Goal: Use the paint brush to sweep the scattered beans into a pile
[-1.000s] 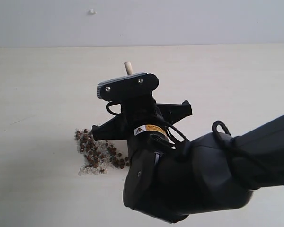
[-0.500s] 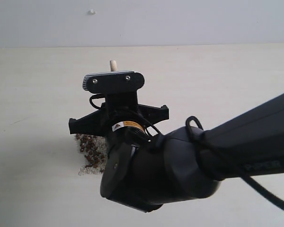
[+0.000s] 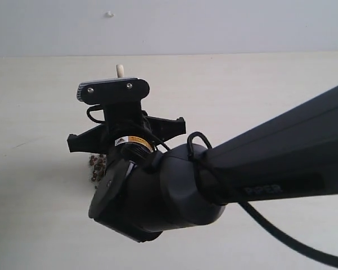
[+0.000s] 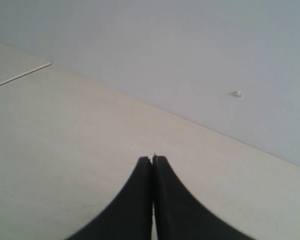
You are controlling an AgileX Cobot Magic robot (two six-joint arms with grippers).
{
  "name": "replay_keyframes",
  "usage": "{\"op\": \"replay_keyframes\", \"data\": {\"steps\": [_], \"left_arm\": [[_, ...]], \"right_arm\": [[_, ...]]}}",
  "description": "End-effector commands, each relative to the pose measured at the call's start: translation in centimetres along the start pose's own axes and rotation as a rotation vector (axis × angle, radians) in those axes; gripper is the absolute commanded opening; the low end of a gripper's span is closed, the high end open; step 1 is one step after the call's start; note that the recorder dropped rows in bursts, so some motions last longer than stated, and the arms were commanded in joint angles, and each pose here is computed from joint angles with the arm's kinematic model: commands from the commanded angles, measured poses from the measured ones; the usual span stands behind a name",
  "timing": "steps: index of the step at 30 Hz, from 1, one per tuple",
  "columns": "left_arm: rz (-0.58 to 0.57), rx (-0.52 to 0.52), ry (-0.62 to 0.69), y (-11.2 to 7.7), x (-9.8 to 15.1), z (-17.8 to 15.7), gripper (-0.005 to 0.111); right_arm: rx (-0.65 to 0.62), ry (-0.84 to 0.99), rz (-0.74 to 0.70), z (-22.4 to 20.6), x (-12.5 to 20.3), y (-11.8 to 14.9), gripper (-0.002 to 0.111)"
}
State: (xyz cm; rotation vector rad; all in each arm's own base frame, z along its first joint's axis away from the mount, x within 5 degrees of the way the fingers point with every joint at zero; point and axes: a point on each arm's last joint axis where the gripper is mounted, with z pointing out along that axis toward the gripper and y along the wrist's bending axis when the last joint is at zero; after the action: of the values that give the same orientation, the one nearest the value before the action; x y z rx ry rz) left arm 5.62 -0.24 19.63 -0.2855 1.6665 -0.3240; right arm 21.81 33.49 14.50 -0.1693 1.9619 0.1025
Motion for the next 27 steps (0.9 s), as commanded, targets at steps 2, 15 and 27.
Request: {"op": "replay_keyframes", "data": {"steps": [2, 15, 27], "left_arm": [[-0.004, 0.007, 0.000, 0.0, 0.1, 0.0, 0.000], [-0.004, 0.007, 0.000, 0.0, 0.1, 0.0, 0.000], [-0.004, 0.007, 0.000, 0.0, 0.1, 0.0, 0.000]], "right_arm": [[-0.033, -0.040, -0.017, -1.4, -2.1, 0.2, 0.000], [-0.299, -0.119, -0.160, -5.3, -8.0, 0.9, 0.000], [-0.848, -0.121, -0.505, -9.5, -8.3, 3.8, 0.000]]}}
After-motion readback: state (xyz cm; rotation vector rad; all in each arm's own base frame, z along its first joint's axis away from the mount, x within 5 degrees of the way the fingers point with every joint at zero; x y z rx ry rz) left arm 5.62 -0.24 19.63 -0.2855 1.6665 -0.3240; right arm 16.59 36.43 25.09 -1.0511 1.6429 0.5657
